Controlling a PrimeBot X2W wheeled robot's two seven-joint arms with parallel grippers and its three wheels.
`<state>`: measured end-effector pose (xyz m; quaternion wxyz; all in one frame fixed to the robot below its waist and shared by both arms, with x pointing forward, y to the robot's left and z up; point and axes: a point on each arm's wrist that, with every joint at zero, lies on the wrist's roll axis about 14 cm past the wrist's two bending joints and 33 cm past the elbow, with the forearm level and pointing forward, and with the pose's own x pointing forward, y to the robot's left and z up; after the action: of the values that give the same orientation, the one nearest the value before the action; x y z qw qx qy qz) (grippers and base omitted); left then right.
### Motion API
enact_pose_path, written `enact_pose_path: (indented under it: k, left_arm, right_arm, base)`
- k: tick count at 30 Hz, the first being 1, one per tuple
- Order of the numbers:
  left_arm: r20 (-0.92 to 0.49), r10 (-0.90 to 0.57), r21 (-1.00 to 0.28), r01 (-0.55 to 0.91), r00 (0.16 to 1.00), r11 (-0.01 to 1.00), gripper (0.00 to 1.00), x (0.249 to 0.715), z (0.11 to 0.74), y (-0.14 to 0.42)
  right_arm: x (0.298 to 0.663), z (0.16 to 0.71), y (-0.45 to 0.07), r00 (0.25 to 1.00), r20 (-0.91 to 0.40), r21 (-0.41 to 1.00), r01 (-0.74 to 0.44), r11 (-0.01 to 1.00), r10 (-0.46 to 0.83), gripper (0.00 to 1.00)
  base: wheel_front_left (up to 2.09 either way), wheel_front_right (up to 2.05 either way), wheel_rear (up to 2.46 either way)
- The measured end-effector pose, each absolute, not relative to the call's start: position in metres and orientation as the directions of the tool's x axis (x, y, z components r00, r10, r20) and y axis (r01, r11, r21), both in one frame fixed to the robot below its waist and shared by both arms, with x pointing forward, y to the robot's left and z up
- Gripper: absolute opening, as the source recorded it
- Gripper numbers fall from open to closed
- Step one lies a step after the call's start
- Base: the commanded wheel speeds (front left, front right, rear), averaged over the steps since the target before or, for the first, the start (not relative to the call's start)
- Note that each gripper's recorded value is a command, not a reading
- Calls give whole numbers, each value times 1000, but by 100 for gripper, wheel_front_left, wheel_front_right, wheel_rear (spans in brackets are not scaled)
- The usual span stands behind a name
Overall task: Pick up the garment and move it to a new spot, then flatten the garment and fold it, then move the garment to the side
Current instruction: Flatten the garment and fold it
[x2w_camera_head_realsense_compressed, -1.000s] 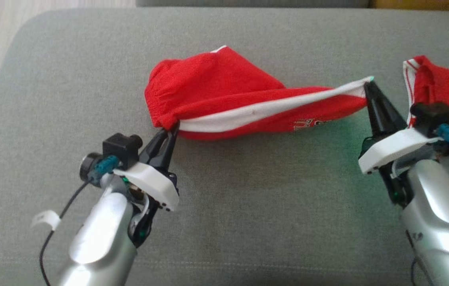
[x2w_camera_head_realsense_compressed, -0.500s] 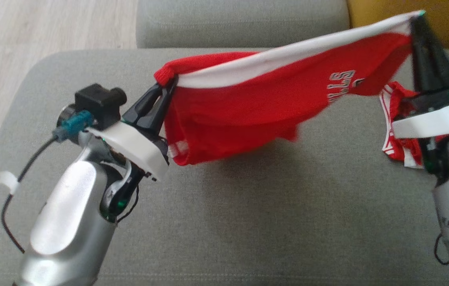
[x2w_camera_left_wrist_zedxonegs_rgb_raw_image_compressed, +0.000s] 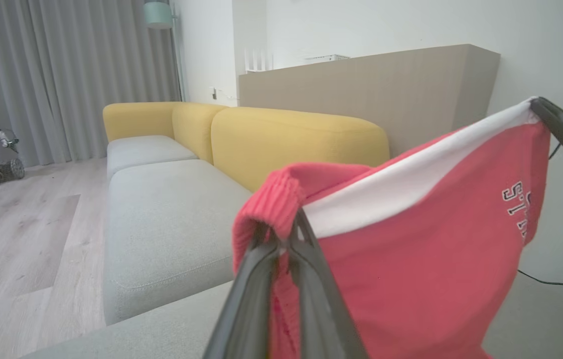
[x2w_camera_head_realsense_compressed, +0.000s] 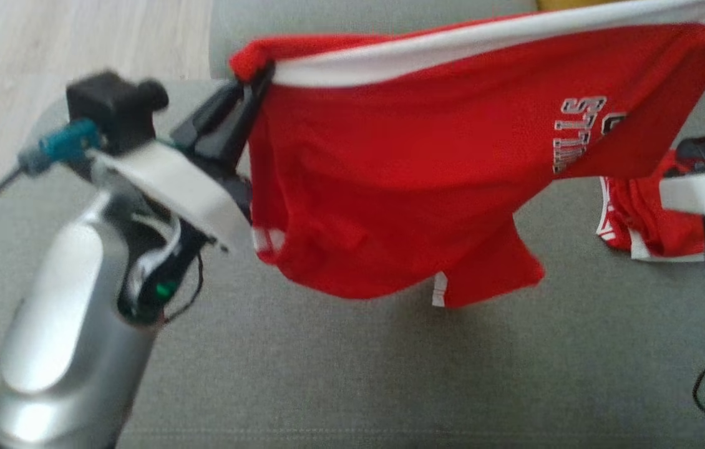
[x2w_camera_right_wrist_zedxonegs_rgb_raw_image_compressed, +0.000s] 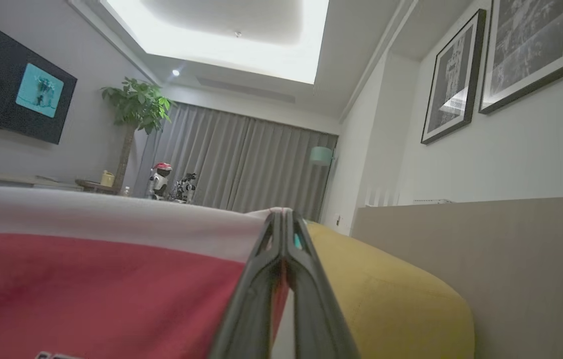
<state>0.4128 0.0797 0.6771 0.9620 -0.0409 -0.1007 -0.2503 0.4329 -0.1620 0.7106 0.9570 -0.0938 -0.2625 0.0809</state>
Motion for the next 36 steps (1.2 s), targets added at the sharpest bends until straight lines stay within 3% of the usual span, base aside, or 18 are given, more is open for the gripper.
enact_pose_path:
  k: [7, 14, 19, 22, 28, 36]
  left_arm:
    - [203, -468, 9, 476, 860, 879, 0, 472, 696, 83]
    - [261, -399, 131, 378, 879, 917, 0, 576, 725, 97]
    - [352, -334, 49, 339, 874, 939, 0, 631, 733, 106]
    - [327, -319, 24, 330, 889, 944, 0, 652, 703, 108]
    - [159, -339, 38, 337, 927, 941, 0, 659, 609, 105]
    - [-100, -431, 65, 438, 897, 896, 0, 601, 482, 87]
  right_arm:
    - [489, 731, -151, 849, 459, -272, -145, 951, 260, 0]
    - [583, 765, -138, 828, 462, -363, -150, 920, 317, 0]
    - [634, 761, -142, 822, 488, -338, -132, 932, 293, 0]
    - [659, 725, -137, 851, 438, -320, -156, 935, 292, 0]
    - [681, 615, -126, 926, 218, -294, -238, 926, 307, 0]
    - [645, 480, -111, 932, -114, -247, -362, 899, 344, 0]
  base:
    - [0, 0, 0]
    - [0, 0, 0]
    - [0, 0, 0]
    - [0, 0, 0]
    - [0, 0, 0]
    - [0, 0, 0]
